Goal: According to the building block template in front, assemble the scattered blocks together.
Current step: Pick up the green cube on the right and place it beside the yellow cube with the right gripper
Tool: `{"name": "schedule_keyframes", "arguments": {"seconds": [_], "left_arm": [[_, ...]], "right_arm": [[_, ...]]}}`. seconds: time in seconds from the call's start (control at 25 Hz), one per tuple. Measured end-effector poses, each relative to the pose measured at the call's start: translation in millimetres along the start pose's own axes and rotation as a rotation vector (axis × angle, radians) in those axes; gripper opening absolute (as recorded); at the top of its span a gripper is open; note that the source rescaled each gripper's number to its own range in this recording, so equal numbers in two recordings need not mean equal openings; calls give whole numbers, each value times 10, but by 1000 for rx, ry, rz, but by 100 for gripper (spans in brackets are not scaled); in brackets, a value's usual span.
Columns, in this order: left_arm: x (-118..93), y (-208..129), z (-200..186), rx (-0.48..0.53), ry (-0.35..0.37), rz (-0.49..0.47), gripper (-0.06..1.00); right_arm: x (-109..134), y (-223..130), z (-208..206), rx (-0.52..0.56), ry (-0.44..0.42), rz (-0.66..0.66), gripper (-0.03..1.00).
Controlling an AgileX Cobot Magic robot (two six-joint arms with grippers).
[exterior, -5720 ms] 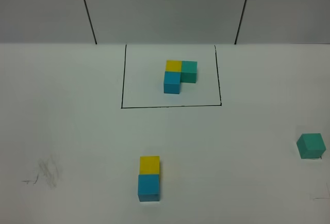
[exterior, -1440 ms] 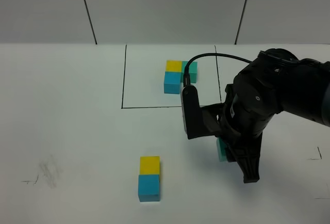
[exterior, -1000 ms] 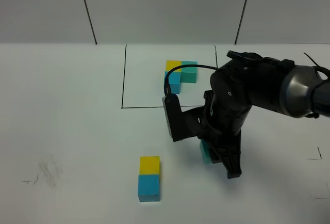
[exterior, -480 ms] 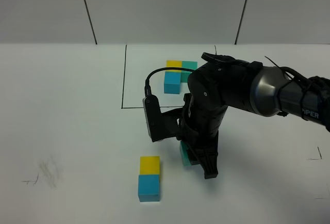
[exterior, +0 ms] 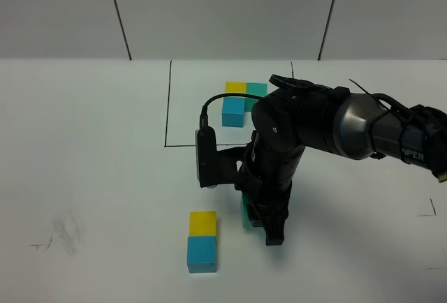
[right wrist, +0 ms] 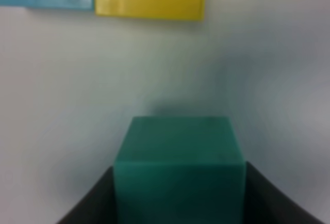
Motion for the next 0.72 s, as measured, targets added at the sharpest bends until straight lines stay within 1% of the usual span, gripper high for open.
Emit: {"name": "schedule_keyframes", "arguments": {"seconds": [0.36, 0.72], "left_arm": [[0, 0, 0, 0, 0, 1, 67], [0, 0, 0, 0, 0, 1, 67]], "right_arm": [[92, 148, 2, -28, -13, -44, 22], [142, 168, 136, -11, 7, -55, 22]]}}
Point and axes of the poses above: a point on each arm's last joint axis where the gripper is mounted, z pointing out along that axis toward the gripper, x along the wrist's bending axis when the last joint is at zero, y = z × x, the point moved 10 cm from there along z, pointing out along that axis toward the gripper, and after that the axes turned 12 degrees about z, right-handed, at the moved point
